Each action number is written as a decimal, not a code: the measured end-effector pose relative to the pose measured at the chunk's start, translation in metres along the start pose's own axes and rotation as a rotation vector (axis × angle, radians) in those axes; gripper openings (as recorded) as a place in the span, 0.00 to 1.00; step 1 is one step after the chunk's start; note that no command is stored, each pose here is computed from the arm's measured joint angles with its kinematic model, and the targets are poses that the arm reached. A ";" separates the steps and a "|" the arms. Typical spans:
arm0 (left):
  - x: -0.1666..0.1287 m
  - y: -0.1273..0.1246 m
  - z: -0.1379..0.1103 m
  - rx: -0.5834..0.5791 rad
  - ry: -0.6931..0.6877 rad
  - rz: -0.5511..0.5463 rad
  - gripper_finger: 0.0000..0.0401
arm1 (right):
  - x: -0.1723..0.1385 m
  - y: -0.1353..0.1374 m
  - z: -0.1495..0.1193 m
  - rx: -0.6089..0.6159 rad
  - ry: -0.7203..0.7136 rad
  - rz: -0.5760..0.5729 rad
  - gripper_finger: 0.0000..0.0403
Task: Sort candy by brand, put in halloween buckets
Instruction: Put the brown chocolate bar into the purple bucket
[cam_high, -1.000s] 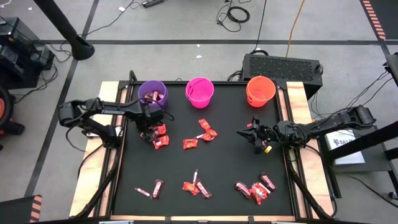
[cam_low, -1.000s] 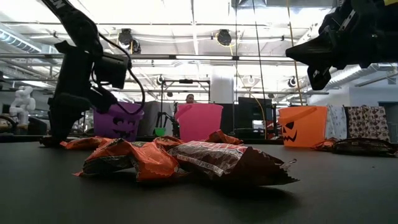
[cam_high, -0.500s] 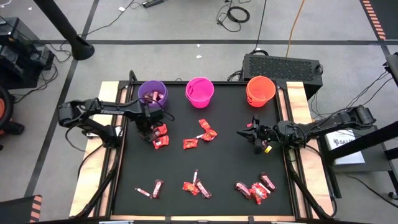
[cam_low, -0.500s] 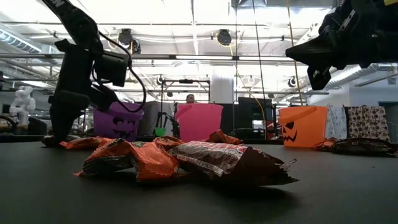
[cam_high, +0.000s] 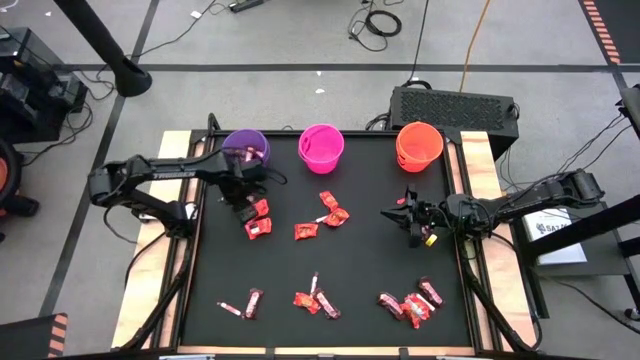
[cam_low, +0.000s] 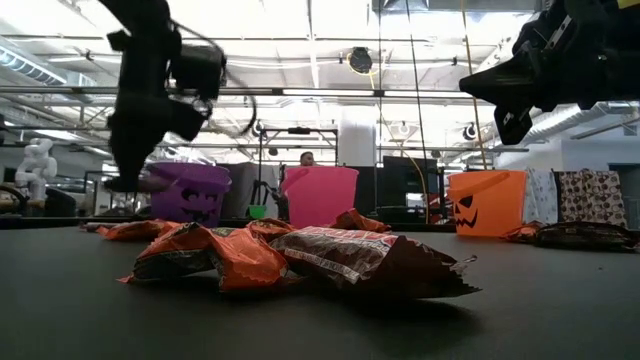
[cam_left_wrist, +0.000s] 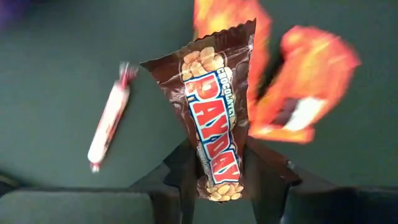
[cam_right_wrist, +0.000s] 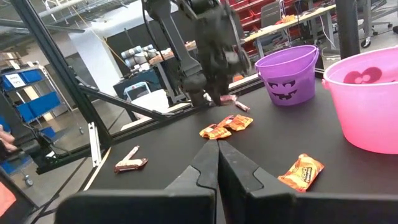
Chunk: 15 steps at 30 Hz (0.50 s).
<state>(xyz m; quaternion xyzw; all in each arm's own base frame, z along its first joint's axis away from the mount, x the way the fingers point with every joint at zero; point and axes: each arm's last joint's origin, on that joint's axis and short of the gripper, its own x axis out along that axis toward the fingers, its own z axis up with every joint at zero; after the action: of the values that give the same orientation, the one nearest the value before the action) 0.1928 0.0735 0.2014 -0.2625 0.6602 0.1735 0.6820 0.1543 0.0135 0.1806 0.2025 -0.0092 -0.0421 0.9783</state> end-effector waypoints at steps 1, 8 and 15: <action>-0.007 -0.002 0.002 0.006 -0.029 -0.007 0.28 | 0.000 0.000 0.000 0.000 0.000 0.000 0.00; -0.047 -0.006 0.010 0.090 -0.231 0.076 0.28 | 0.000 0.000 0.000 0.000 0.000 0.000 0.00; -0.055 0.011 0.024 0.074 -0.404 0.431 0.28 | 0.000 0.000 0.000 0.000 0.000 0.000 0.00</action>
<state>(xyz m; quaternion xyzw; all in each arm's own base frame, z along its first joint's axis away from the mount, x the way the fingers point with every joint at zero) 0.2023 0.1022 0.2546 -0.0515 0.5574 0.3388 0.7563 0.1543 0.0134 0.1806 0.2025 -0.0094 -0.0423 0.9783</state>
